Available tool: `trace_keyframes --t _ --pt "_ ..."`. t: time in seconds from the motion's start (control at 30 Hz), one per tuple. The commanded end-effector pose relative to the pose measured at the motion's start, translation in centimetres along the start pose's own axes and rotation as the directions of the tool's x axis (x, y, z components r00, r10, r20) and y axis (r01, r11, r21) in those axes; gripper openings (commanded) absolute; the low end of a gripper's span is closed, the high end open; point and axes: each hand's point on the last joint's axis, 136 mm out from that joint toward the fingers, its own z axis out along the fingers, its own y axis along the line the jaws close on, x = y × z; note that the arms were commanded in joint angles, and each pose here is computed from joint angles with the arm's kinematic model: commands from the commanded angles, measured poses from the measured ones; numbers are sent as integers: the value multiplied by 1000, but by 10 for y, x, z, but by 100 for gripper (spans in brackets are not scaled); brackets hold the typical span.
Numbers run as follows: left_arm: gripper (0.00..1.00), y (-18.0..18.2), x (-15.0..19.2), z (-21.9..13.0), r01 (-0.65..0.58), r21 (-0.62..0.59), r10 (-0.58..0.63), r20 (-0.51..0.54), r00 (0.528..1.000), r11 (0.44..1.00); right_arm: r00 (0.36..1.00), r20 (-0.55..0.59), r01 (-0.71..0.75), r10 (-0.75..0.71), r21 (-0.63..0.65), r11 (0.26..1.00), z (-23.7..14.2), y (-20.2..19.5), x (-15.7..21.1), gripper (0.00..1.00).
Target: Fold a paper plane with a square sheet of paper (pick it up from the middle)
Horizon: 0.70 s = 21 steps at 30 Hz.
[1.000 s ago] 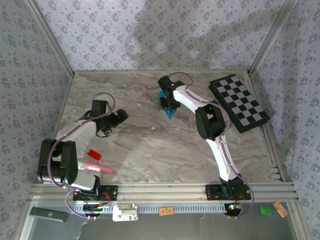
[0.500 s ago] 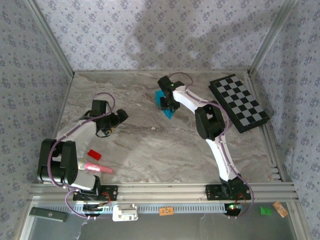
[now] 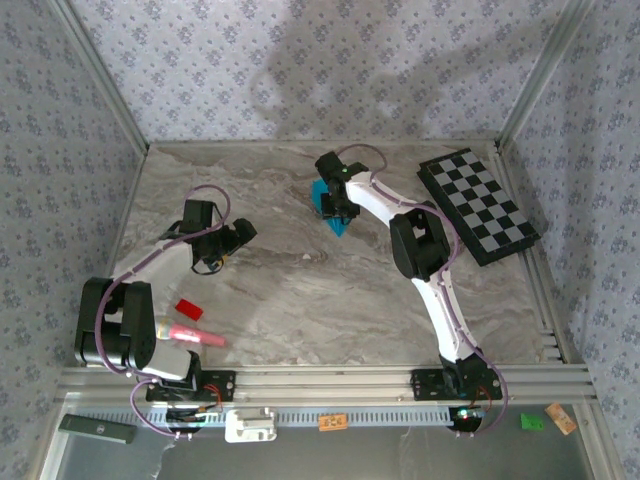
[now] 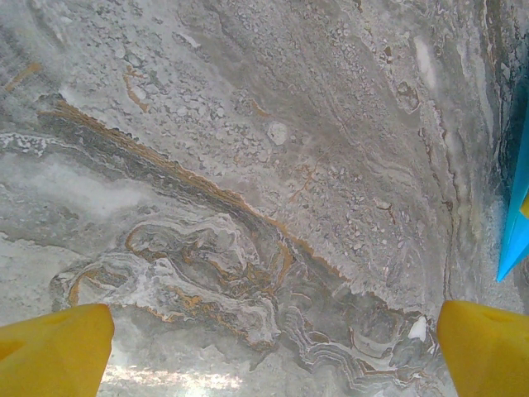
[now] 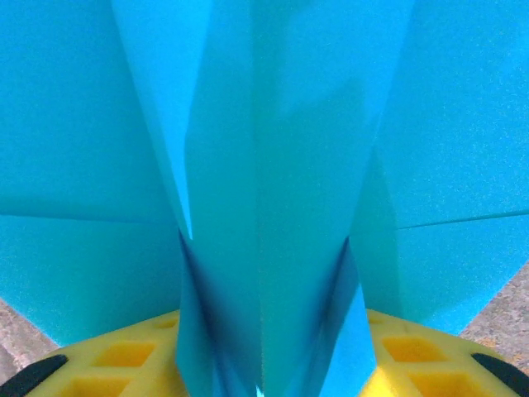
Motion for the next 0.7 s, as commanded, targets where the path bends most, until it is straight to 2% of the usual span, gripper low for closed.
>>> trace_keyframes --t 0.0,0.17,0.43,0.67 --pt "100 -13 -11 -11 -17 39 16 33 999 999 999 21 -24 24 28 999 -15 -10 -7 42" --pt "100 -13 -11 -11 -17 39 16 32 999 999 999 46 -22 21 21 1000 -30 -8 -15 39" --pt "100 -16 -14 -17 -26 37 24 46 999 999 995 88 -46 45 6 999 -54 -6 -24 47" --pt "100 -24 -33 -37 -61 6 60 114 992 998 977 204 -69 69 -7 998 -109 -8 -40 54"
